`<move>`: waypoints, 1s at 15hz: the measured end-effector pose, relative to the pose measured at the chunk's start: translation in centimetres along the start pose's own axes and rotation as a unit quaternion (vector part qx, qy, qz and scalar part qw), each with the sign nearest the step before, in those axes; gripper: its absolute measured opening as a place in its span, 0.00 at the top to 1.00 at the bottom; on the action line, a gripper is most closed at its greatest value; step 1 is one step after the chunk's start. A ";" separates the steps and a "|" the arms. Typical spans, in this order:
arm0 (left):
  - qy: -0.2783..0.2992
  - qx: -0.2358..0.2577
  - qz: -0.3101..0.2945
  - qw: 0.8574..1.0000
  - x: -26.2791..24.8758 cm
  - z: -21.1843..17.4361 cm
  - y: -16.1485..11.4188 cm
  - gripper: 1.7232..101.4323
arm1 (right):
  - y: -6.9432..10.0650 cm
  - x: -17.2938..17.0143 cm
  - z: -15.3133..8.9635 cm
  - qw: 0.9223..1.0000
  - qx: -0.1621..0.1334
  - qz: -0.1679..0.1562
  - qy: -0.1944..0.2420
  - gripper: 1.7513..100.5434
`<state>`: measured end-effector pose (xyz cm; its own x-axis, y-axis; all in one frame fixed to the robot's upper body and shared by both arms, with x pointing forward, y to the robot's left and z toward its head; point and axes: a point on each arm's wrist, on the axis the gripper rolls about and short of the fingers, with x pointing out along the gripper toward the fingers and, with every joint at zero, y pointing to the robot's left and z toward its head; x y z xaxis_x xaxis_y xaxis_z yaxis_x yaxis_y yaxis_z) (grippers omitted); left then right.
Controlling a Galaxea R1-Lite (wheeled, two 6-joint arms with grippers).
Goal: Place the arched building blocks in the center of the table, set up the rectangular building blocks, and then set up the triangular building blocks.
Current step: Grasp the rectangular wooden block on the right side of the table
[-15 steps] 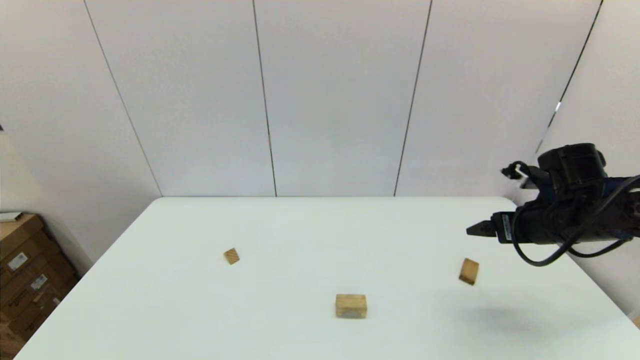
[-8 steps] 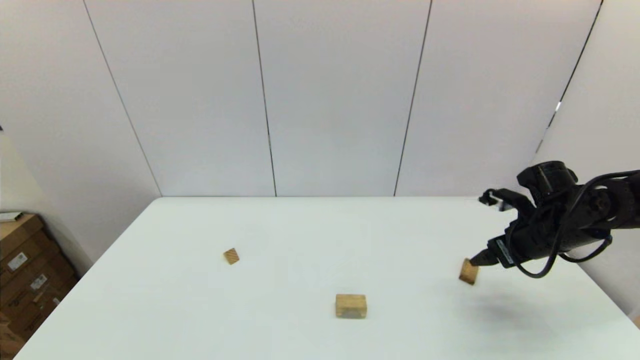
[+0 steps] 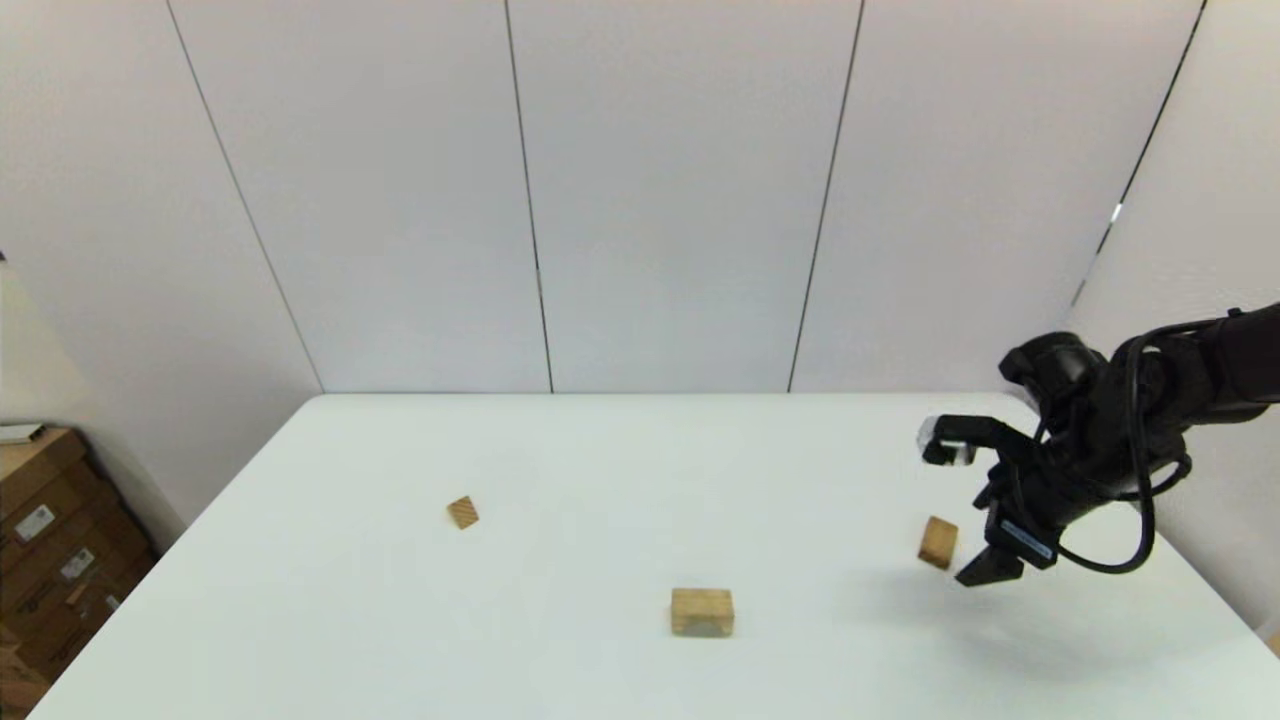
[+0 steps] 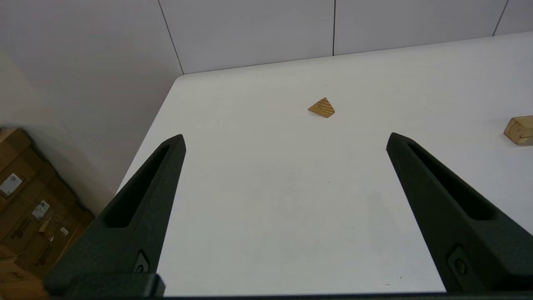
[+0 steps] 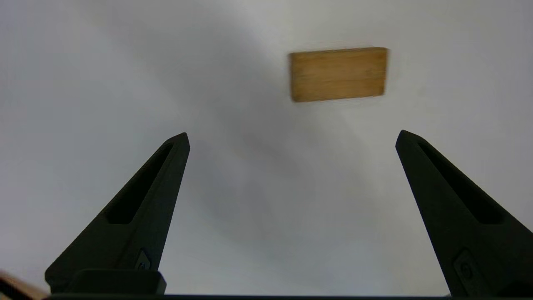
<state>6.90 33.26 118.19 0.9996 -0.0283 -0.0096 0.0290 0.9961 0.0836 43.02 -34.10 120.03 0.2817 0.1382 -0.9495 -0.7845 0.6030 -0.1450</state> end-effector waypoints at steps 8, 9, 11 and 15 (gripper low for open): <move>0.000 0.000 0.000 1.000 0.0 0.0 0.0 0.04 | -1.7 1.8 2.1 0.970 -0.230 0.069 0.033 0.03; 0.000 0.000 0.000 1.000 0.0 0.0 0.0 0.04 | -2.0 2.3 2.6 0.968 -0.238 0.068 0.034 0.03; 0.000 0.000 0.000 1.000 0.0 0.0 0.0 0.04 | -2.6 3.1 3.6 0.966 -0.250 0.062 0.031 0.03; 0.000 0.000 0.000 1.000 0.0 0.0 0.0 0.04 | -3.9 4.4 4.5 0.949 -0.309 0.044 0.044 0.03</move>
<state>6.90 33.26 118.19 0.9996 -0.0279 -0.0096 0.0286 0.9961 0.0832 49.81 -32.26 117.64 0.1735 0.0849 -0.9812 -0.9848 0.0115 -0.1731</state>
